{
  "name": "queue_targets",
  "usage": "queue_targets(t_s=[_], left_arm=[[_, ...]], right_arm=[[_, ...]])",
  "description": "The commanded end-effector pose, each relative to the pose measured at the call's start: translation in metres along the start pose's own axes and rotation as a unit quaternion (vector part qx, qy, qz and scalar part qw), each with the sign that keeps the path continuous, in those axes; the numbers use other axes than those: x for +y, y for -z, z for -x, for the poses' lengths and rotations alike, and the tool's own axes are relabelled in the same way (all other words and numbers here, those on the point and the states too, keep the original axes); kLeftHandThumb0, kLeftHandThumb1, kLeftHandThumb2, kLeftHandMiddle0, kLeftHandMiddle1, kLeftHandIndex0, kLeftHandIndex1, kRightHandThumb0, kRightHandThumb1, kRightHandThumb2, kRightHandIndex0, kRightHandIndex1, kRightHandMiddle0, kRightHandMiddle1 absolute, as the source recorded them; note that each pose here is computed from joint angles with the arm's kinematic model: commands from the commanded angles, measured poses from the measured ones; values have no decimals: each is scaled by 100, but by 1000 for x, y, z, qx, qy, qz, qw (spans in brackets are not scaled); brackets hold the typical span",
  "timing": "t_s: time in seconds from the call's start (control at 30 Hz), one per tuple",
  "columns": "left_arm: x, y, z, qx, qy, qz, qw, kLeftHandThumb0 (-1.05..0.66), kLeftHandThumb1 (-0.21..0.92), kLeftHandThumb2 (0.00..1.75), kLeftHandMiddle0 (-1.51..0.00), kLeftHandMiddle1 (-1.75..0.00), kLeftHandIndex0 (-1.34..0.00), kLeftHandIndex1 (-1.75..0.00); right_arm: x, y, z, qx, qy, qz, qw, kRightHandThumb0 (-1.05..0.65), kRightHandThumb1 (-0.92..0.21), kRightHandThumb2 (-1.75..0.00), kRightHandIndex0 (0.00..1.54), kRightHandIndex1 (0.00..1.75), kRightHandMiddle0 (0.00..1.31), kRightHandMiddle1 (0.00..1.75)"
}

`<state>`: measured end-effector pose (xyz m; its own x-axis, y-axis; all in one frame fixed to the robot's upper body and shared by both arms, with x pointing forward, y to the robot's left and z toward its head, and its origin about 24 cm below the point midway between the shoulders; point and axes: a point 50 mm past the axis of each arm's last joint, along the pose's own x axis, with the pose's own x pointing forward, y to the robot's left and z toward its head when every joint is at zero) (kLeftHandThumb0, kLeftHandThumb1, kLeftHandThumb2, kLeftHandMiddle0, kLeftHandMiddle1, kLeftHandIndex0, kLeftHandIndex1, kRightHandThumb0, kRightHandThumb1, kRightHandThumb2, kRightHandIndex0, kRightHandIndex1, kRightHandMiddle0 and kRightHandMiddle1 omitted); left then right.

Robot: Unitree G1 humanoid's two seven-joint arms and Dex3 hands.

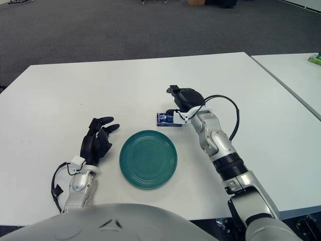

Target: Put the gum into the plate.

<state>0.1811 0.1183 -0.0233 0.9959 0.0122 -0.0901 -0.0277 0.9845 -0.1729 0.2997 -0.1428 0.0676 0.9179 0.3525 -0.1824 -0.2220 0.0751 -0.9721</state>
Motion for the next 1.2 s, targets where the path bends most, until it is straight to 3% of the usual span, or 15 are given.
queue_targets(t_s=[0.0, 0.43, 0.73, 1.17], left_arm=[[-7, 15, 9, 40, -12, 21, 999, -88, 92, 94, -44, -87, -21, -117], [-8, 15, 8, 36, -9, 23, 999, -88, 92, 94, -43, -86, -20, -116], [-8, 16, 7, 41, -2, 28, 999, -89, 92, 94, -40, -83, -17, -115], [-10, 15, 5, 34, -2, 35, 999, -90, 92, 94, -40, -82, -16, -115]], right_arm=[[18, -2, 0, -9, -27, 1, 1000, -81, -92, -42, 28, 0, 0, 63], [55, 3, 7, 4, -82, -3, 997, -83, -92, -41, 27, 0, 0, 60], [70, 6, 5, 30, -141, -6, 989, -83, -92, -37, 28, 1, 0, 48], [83, 4, 11, 35, -204, 13, 978, -83, -92, -35, 32, 2, 0, 49]])
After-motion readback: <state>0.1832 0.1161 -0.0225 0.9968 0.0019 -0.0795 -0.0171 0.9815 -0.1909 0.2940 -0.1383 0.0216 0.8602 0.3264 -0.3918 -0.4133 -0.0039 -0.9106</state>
